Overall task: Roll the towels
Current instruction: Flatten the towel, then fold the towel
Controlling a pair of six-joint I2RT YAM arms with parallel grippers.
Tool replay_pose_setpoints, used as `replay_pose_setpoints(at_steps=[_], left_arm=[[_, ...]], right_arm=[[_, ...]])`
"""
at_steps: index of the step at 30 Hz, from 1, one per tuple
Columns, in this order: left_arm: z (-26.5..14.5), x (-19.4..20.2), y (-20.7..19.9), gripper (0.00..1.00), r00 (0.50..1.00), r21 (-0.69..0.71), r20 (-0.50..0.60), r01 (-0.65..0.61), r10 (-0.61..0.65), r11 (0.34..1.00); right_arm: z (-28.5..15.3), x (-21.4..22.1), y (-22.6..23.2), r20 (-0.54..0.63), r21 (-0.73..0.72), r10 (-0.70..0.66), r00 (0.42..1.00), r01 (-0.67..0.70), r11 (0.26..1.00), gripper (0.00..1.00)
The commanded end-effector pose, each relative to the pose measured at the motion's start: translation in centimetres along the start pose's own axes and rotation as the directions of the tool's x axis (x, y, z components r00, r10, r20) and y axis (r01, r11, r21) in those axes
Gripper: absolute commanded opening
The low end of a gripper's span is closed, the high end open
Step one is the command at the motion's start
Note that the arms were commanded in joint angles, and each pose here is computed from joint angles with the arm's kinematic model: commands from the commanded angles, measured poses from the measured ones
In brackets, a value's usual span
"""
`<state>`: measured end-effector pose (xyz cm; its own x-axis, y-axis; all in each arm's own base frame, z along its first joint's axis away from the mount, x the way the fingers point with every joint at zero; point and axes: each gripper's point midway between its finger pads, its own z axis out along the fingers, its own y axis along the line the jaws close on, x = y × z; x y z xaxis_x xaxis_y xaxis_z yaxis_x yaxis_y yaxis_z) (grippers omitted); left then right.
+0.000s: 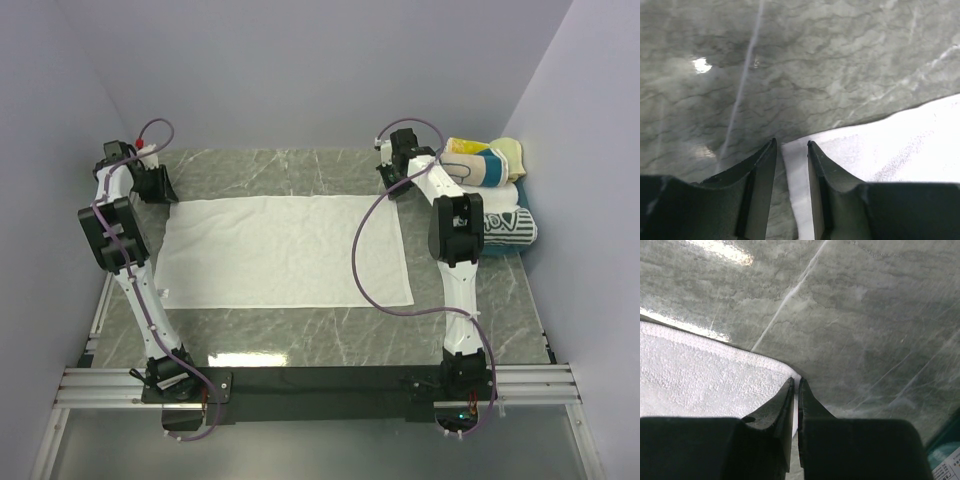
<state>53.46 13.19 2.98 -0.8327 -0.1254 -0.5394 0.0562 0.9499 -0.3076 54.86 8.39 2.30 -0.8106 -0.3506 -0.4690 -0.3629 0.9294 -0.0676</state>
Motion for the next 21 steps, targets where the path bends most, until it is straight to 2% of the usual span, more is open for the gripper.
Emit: replay_pose_setpoints(at_steps=[1, 9, 13, 17, 21], left_arm=[[0.2, 2.9, -2.4, 0.37, 0.995, 0.076, -0.099, 0.018, -0.011, 0.997], [0.5, 3.9, -2.3, 0.31, 0.993, 0.067, -0.121, 0.026, -0.017, 0.997], [0.4, 3.2, -1.5, 0.18, 0.994, 0.017, -0.104, 0.023, -0.021, 1.0], [0.1, 1.8, -1.3, 0.01, 0.997, 0.01, -0.069, 0.021, -0.02, 1.0], [-0.7, -0.8, -1.9, 0.0, 1.0, 0.02, 0.009, 0.002, -0.002, 1.0]], right_arm=[[-0.5, -0.3, -0.6, 0.007, 0.032, -0.007, 1.0, 0.006, 0.999, 0.0], [-0.5, -0.1, -0.5, 0.001, 0.027, -0.009, 1.0, 0.009, 1.0, 0.0], [-0.9, -0.3, -0.7, 0.011, 0.038, -0.021, 1.0, 0.02, 0.999, 0.0], [-1.4, -0.3, -1.2, 0.018, 0.049, -0.025, 1.0, 0.024, 0.999, 0.0], [-2.2, -1.3, -2.2, 0.049, 0.076, -0.016, 0.999, 0.012, 0.997, 0.0]])
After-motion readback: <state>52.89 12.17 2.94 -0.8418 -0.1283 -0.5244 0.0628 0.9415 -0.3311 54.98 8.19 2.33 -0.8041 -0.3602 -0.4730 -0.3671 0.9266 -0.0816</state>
